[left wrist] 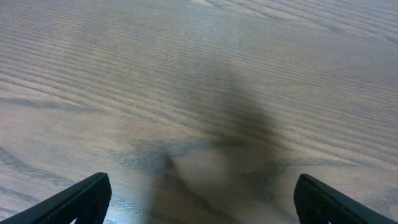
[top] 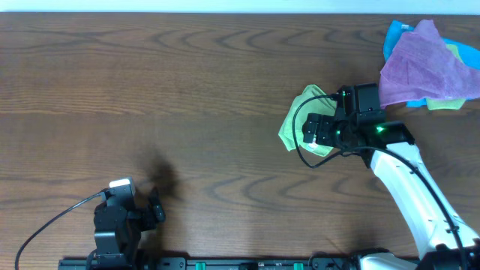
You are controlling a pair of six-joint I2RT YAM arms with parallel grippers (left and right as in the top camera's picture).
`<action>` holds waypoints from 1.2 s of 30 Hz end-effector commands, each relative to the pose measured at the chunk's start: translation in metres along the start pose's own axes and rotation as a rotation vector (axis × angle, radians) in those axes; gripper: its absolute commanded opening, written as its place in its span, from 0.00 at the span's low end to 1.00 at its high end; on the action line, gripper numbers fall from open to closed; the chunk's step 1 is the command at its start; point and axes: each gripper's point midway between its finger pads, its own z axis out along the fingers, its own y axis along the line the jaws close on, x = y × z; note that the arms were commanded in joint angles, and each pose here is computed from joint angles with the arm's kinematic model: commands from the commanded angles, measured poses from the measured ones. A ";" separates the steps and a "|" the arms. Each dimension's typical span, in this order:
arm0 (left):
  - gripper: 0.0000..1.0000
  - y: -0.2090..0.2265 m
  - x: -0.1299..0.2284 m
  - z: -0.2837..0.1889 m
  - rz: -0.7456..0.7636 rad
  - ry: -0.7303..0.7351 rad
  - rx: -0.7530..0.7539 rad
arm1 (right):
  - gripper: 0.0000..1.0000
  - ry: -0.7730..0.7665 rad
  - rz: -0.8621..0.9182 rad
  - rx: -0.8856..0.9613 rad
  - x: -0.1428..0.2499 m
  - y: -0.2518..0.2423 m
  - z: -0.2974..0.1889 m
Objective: Fold the cloth
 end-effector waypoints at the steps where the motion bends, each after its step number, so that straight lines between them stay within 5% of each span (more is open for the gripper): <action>1: 0.95 0.003 0.019 0.006 0.032 0.061 -0.012 | 0.99 0.003 -0.018 -0.007 0.001 0.000 0.000; 7: 0.95 -0.007 -0.004 0.006 -0.023 -0.032 0.036 | 0.99 0.025 -0.015 0.001 0.007 -0.002 0.000; 12: 0.95 -0.098 -0.043 -0.028 -0.431 -0.030 0.615 | 0.99 0.089 0.008 0.023 0.022 -0.007 -0.001; 16: 0.95 -0.116 -0.039 -0.041 -0.558 0.073 0.739 | 0.99 0.121 0.025 0.028 0.030 -0.009 -0.002; 18: 0.95 -0.121 -0.037 -0.045 -0.694 0.154 0.766 | 0.99 0.139 0.028 0.019 0.034 -0.008 -0.003; 26: 0.95 -0.104 -0.054 -0.033 -0.898 0.096 0.675 | 0.99 0.139 0.028 -0.016 0.033 -0.001 -0.003; 36: 0.96 -0.159 -0.019 -0.023 -0.911 0.533 0.734 | 0.99 0.081 0.216 0.026 0.011 -0.049 -0.010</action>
